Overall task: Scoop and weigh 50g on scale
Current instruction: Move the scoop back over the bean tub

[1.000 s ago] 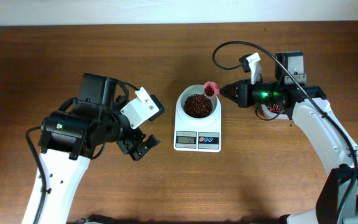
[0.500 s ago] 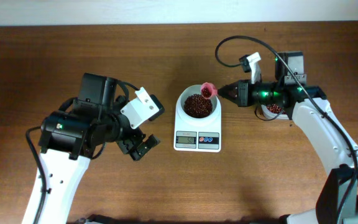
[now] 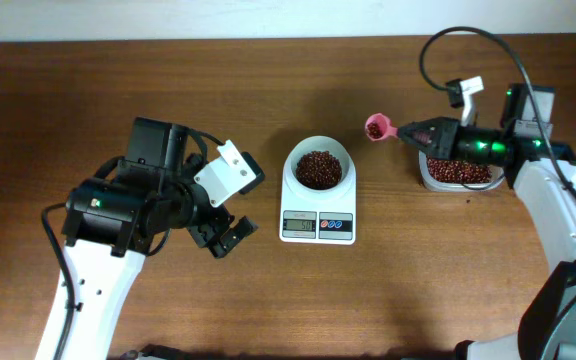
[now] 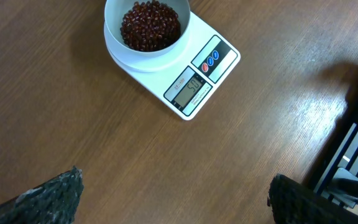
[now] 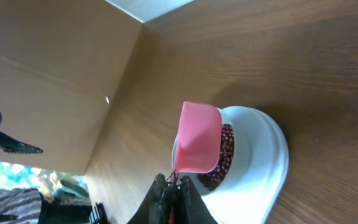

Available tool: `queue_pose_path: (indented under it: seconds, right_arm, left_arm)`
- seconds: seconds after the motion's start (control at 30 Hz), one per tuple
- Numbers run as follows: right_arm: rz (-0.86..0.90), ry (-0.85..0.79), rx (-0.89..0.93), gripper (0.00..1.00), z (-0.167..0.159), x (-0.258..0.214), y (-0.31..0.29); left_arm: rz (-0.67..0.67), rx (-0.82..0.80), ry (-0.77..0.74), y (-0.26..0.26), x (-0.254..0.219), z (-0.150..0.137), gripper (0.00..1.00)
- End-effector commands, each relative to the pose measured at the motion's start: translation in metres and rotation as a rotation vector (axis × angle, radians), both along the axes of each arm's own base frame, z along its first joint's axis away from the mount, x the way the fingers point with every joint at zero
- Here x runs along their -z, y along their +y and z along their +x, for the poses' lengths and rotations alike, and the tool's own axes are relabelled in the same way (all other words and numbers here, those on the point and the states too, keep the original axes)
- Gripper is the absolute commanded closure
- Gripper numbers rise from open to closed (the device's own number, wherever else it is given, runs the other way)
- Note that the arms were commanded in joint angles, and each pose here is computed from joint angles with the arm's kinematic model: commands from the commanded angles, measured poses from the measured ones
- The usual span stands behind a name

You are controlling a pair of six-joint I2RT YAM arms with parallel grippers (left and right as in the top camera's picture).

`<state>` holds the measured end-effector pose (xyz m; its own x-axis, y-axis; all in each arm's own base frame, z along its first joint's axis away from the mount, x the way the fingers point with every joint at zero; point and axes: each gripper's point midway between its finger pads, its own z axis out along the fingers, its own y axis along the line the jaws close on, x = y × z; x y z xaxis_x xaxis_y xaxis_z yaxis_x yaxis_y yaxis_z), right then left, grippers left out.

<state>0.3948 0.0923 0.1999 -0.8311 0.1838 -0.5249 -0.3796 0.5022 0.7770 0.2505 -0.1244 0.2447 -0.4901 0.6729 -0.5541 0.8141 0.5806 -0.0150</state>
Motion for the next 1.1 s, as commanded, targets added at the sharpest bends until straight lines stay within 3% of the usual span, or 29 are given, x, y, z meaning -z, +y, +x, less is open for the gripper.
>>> queue_pose_path:
  seconds: [0.0, 0.47, 0.7, 0.83, 1.07]
  right_arm:
    - [0.016, -0.023, 0.053, 0.96, 0.003, -0.014, -0.025]
    - [-0.053, 0.058, 0.327, 0.96, -0.018, 0.011, -0.143]
    - [-0.44, 0.119, 0.45, 0.96, -0.02, 0.057, -0.195]
    - [-0.506, 0.112, 0.434, 0.96, -0.015, 0.059, -0.188]
    - [-0.91, 0.093, 0.455, 0.96, -0.009, 0.048, -0.176]
  left_arm:
    - [-0.005, 0.011, -0.007, 0.0, -0.001, 0.0, 0.01]
    - [-0.005, 0.011, -0.007, 0.0, -0.001, 0.0, 0.01]
    - [-0.005, 0.011, -0.007, 0.0, -0.001, 0.0, 0.01]
    - [-0.005, 0.011, -0.007, 0.0, -0.001, 0.0, 0.01]
    - [-0.005, 0.011, -0.007, 0.0, -0.001, 0.0, 0.01]
